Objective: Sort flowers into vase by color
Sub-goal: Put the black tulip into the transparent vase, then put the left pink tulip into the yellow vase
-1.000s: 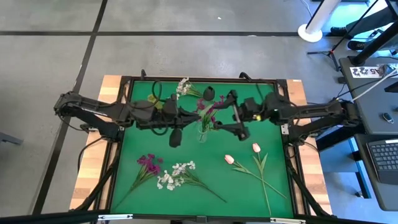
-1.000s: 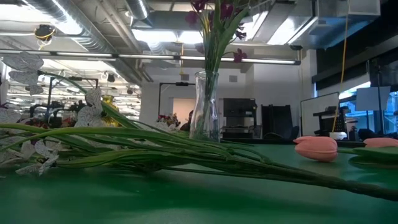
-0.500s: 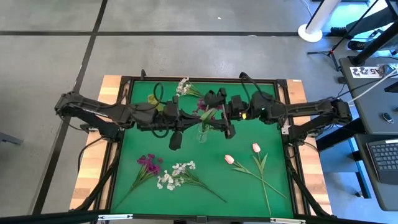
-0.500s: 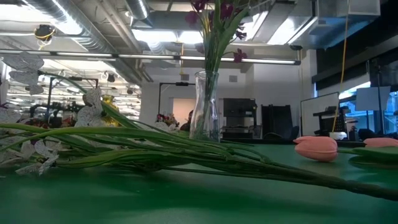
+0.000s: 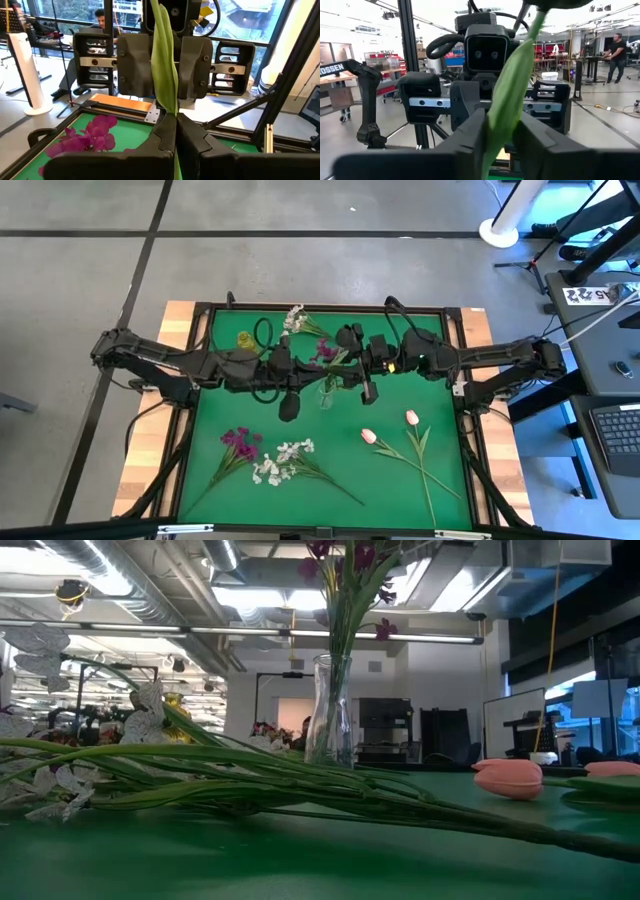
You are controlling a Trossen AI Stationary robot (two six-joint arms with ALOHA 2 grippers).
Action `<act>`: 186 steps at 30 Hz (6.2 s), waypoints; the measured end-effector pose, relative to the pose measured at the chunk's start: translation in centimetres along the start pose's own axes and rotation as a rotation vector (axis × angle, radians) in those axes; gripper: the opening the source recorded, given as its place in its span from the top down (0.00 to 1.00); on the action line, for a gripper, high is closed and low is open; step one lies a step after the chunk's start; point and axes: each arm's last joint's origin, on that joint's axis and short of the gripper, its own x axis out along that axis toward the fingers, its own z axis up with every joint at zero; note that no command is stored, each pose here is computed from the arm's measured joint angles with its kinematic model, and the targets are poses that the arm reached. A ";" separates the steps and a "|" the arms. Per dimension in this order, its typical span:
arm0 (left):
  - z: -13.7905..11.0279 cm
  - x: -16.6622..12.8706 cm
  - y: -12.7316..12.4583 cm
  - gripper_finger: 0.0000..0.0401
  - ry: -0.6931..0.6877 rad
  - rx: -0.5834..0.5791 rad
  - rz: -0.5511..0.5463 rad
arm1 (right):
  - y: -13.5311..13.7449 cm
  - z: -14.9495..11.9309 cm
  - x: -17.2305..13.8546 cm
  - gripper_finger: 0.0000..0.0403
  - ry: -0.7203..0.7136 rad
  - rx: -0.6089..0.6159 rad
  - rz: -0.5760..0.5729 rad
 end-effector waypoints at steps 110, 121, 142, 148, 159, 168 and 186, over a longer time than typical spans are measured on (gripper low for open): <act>1.0 -9.7 1.2 0.64 0.138 0.041 0.294 | 2.7 -4.3 2.0 0.59 0.540 -0.143 -0.142; 1.0 -9.7 1.2 0.64 0.138 0.035 0.295 | 2.8 -0.5 1.1 0.19 0.600 -0.166 -0.214; -3.8 -11.5 2.6 0.64 0.593 -0.195 0.407 | 3.4 6.1 -6.9 0.15 0.770 -0.065 -0.393; -7.6 -11.2 1.8 0.64 0.668 -0.227 0.403 | 3.2 1.9 -9.5 0.15 0.874 -0.003 -0.486; -15.7 -11.4 0.8 0.64 0.623 -0.364 0.303 | 4.1 -7.3 -14.1 0.15 1.052 0.252 -0.525; -16.2 -11.1 0.7 0.64 0.500 -0.370 0.327 | 9.8 -10.0 -14.0 0.15 1.070 0.313 -0.364; -16.0 -10.0 -0.2 0.65 0.309 -0.335 0.196 | 16.6 -18.3 -13.0 0.15 1.316 0.339 -0.364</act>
